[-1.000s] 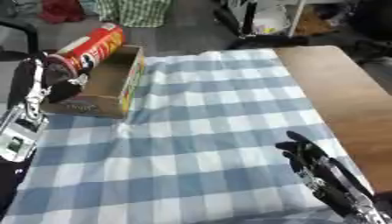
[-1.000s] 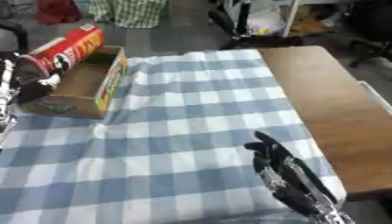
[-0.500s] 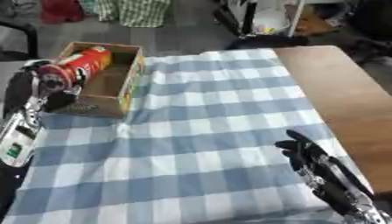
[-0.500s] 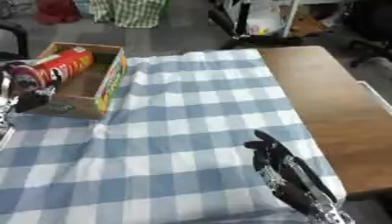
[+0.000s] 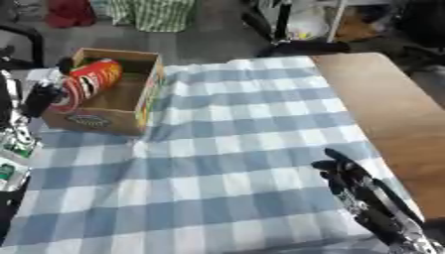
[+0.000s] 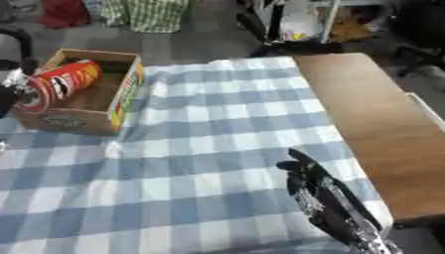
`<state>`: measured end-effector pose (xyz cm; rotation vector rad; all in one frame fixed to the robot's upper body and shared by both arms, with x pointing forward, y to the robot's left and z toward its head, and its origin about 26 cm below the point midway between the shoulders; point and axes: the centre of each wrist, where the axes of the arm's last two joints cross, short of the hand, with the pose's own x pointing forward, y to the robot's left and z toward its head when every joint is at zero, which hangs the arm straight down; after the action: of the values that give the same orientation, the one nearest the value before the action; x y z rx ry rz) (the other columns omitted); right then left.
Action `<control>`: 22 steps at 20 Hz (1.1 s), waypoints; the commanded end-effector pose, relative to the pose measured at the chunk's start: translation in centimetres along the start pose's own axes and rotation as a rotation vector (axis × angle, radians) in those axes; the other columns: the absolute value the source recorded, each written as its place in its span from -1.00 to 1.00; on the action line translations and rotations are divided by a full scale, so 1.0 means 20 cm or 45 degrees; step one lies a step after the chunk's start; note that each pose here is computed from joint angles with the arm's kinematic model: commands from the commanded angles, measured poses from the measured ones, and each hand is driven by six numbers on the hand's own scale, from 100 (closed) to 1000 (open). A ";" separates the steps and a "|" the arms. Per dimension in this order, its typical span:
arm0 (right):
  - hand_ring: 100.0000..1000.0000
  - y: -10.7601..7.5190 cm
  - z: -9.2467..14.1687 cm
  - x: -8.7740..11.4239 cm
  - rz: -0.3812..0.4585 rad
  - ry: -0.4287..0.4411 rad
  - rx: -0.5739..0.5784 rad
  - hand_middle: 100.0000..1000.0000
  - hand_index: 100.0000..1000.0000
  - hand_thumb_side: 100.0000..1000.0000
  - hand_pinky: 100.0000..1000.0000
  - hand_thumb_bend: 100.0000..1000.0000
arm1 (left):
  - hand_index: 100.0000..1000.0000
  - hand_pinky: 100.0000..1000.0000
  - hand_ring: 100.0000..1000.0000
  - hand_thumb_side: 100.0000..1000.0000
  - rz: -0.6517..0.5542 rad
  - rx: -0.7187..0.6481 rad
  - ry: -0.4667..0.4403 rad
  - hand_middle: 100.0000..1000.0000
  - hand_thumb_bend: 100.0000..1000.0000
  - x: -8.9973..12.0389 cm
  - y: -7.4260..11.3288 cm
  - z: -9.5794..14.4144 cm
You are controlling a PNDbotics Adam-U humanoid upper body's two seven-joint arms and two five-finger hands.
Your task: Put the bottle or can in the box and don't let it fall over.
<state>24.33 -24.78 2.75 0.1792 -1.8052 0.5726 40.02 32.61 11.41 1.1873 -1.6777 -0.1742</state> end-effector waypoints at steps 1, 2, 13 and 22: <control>0.88 -0.01 -0.02 0.03 0.019 -0.022 -0.004 0.58 1.00 0.16 0.90 -1.00 | 0.81 0.72 1.00 0.88 0.157 0.073 -0.114 0.64 0.54 0.09 0.16 -0.02; 0.88 -0.01 -0.02 0.03 0.019 -0.024 -0.003 0.58 1.00 0.16 0.90 -1.00 | 0.80 0.71 1.00 0.84 0.212 0.051 -0.131 0.63 0.42 0.10 0.19 0.01; 0.88 -0.01 -0.03 0.03 0.023 -0.025 0.006 0.58 1.00 0.22 0.90 -1.00 | 0.73 0.68 0.96 0.62 0.548 -0.408 -0.106 0.54 -0.04 -0.01 0.28 0.33; 0.88 0.01 -0.04 0.03 0.011 -0.027 0.038 0.58 1.00 0.26 0.91 -1.00 | 0.72 0.68 0.96 0.62 0.548 -0.503 -0.066 0.53 -0.08 -0.05 0.22 0.38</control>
<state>24.58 -24.35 2.88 0.1942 -1.8028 0.5955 31.23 32.23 9.29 0.5063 -1.7856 -0.2388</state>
